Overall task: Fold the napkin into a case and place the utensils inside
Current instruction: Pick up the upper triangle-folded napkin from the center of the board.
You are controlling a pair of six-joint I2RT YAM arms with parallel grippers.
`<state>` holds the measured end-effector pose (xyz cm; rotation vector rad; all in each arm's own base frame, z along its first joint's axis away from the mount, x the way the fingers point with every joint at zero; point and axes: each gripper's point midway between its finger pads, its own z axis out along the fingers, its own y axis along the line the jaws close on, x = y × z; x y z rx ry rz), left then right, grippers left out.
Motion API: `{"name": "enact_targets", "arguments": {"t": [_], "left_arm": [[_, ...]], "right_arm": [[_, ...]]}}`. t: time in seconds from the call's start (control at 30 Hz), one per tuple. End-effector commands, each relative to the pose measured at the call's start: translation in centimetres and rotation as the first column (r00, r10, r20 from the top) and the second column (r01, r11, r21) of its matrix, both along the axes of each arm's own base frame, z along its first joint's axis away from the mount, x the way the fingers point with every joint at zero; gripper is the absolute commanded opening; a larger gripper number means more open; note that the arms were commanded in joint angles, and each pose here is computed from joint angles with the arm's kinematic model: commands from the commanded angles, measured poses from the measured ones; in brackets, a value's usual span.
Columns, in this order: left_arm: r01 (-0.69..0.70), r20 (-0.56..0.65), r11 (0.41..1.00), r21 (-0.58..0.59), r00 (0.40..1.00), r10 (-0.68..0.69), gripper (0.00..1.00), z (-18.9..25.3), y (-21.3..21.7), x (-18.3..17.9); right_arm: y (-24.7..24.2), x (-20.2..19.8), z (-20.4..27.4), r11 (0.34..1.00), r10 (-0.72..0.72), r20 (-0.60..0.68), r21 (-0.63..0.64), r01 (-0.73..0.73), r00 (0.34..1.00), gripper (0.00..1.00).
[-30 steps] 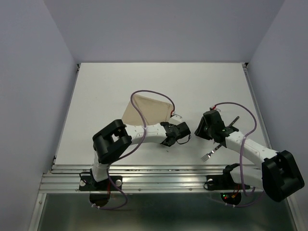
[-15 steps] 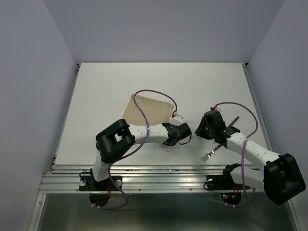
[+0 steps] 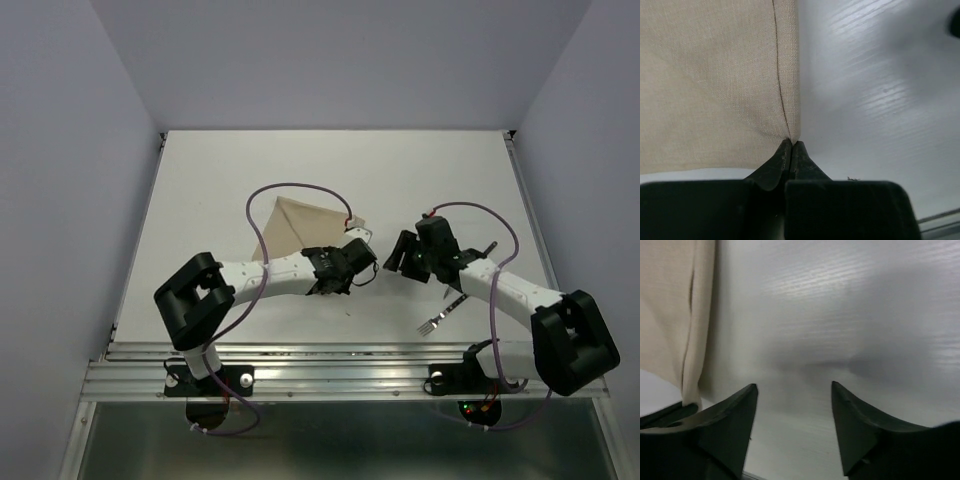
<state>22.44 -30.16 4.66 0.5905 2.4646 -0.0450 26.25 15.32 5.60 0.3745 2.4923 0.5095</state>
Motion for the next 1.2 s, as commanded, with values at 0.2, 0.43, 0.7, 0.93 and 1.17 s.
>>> {"name": "enact_targets", "arguments": {"t": [0.2, 0.43, 0.7, 0.93, 1.17], "left_arm": [[0.065, 0.023, 0.977, -0.201, 0.998, -0.062, 0.00, 3.7, -1.4, 0.1], [0.064, 0.016, 0.971, -0.230, 0.998, -0.062, 0.00, 3.8, -1.4, -0.3], [0.066, -0.010, 0.964, -0.256, 0.997, -0.071, 0.00, 2.9, -1.0, -1.3], [0.040, -0.018, 0.956, -0.292, 0.999, -0.047, 0.00, 2.0, -0.4, -2.0], [0.019, -0.004, 0.949, -0.315, 1.000, -0.021, 0.00, 1.5, -0.1, -1.9]], "right_arm": [[7.5, 7.8, 3.5, 0.955, 0.036, 0.103, 0.288, -0.065, 0.994, 0.81], [9.1, 9.9, 2.1, 0.931, -0.007, 0.058, 0.366, -0.015, 0.998, 0.80], [9.5, 11.1, -0.6, 0.920, -0.048, 0.002, 0.390, 0.043, 0.999, 0.69], [9.6, 11.6, -2.2, 0.917, -0.074, -0.030, 0.391, 0.080, 0.997, 0.59], [9.6, 11.5, -3.5, 0.920, -0.065, -0.046, 0.384, 0.078, 0.997, 0.53]]}}
